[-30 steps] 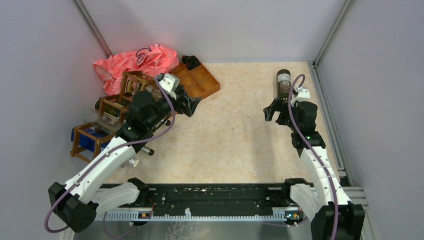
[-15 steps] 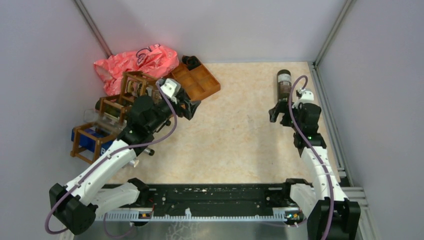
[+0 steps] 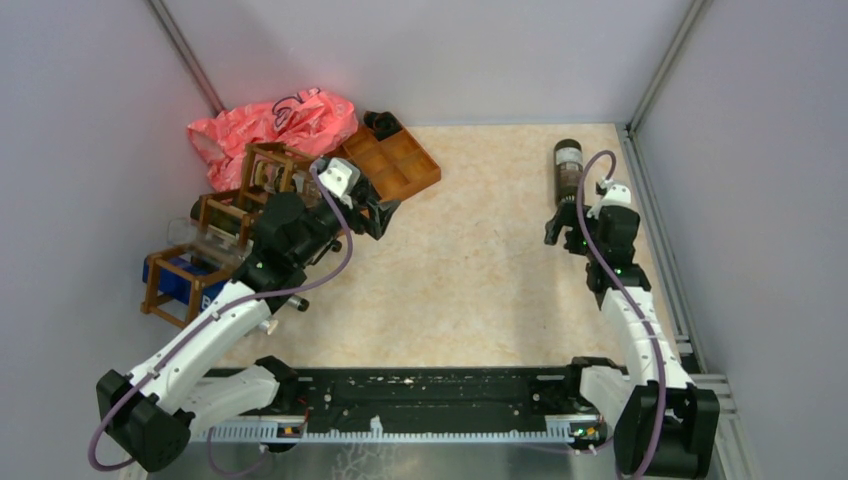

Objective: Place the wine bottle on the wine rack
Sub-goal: Pick up the wine bottle from the center of the board.

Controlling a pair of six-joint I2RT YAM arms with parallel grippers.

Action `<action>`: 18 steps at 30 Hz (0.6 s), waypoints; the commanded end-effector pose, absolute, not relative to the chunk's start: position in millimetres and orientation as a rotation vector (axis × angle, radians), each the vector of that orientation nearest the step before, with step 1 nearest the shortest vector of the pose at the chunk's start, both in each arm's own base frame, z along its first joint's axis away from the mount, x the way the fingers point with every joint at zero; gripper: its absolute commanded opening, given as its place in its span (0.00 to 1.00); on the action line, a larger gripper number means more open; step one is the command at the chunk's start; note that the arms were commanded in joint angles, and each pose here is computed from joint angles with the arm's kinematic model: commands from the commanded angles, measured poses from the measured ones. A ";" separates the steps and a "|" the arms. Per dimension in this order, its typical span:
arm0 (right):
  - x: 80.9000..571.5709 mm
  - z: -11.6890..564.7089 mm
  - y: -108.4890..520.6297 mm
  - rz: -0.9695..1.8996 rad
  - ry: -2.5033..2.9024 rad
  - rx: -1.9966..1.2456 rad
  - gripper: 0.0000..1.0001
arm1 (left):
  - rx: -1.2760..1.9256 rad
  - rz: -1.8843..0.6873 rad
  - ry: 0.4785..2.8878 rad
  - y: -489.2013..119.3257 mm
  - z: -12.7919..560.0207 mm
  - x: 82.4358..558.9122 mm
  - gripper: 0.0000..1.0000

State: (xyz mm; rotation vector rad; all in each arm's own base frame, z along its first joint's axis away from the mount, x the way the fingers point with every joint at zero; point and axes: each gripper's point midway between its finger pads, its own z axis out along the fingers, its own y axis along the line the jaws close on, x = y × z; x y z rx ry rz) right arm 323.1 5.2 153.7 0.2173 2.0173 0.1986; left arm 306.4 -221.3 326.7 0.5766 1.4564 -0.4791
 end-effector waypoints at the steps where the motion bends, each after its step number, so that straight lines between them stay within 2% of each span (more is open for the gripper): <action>1: 337.1 173.3 -13.9 0.110 1.972 0.275 0.99 | 0.575 -0.477 1.421 -219.5 333.6 305.7 0.99; 5: 352.7 164.2 -22.8 0.067 1.991 0.312 0.98 | 0.576 -0.482 1.417 -220.1 334.8 304.7 0.99; 18: 454.0 130.3 -45.4 -0.052 2.139 0.290 0.99 | 0.568 -0.445 1.409 -213.9 336.3 306.1 0.99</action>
